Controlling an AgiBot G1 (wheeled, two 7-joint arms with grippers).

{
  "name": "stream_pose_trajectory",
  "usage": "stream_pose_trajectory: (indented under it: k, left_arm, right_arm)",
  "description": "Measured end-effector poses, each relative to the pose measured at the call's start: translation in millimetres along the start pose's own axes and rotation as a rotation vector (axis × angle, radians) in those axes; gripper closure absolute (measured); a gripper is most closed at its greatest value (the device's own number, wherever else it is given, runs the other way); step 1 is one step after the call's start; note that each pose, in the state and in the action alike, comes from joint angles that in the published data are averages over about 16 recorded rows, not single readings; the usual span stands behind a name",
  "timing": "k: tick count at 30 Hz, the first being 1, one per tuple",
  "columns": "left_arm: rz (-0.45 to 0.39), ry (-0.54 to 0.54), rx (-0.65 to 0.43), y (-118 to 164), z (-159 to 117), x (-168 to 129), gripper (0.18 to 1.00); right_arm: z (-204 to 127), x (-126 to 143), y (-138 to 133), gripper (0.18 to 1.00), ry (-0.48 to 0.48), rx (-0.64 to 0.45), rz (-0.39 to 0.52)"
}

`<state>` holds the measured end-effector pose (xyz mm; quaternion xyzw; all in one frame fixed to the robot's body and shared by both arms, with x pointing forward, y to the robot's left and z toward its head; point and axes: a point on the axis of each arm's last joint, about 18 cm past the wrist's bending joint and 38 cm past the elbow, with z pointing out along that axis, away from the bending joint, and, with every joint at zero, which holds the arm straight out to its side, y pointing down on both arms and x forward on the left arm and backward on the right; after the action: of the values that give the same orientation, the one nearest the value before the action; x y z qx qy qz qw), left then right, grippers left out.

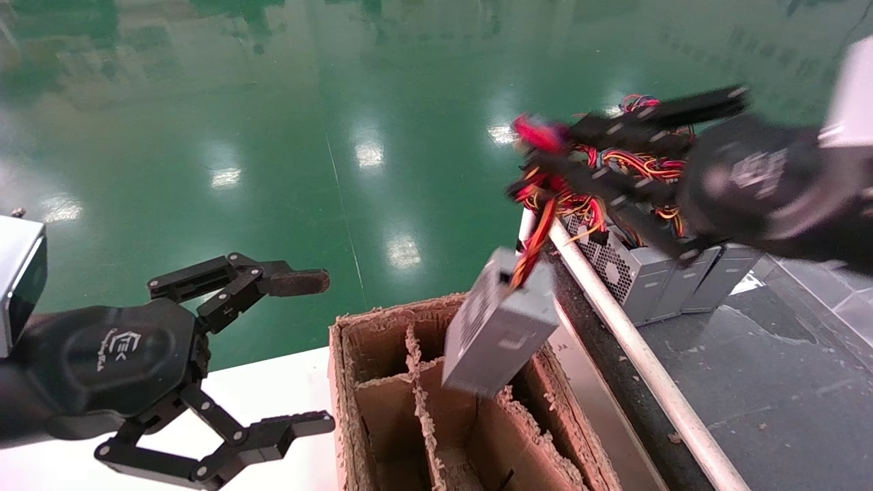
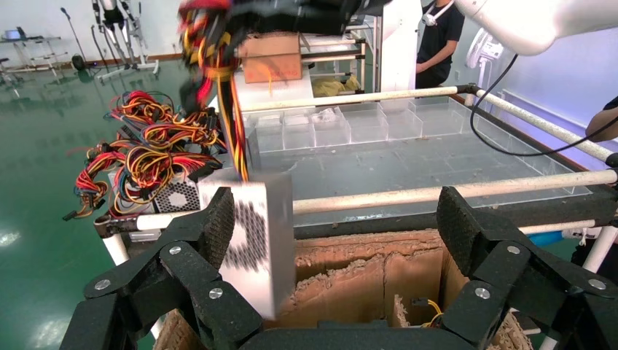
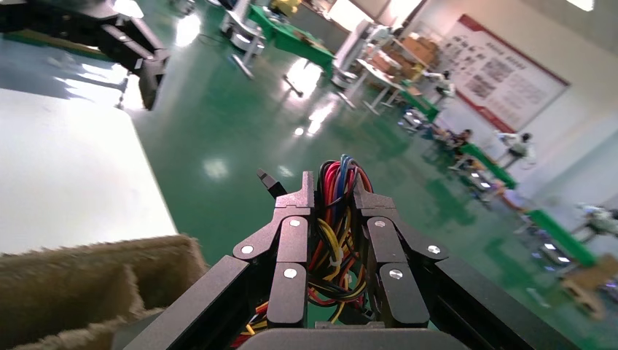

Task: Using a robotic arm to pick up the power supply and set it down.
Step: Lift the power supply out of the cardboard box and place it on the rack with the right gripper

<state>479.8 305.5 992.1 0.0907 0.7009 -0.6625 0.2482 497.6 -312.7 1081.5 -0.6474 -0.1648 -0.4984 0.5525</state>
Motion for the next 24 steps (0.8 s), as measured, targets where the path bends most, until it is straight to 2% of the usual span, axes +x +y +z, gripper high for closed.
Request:
stream_pose_trajectory:
  k: [11, 24]
  left_arm:
    - [0.000, 0.000, 0.000, 0.0, 0.0, 0.0, 0.184]
    - [0.000, 0.000, 0.000, 0.0, 0.0, 0.0, 0.184]
  right_arm:
    - [-68.2, 22.2, -26.4, 0.901, 0.077, -0.124, -0.070]
    - [-145.7, 18.8, -46.1, 0.901, 0.108, -0.334, -0.067]
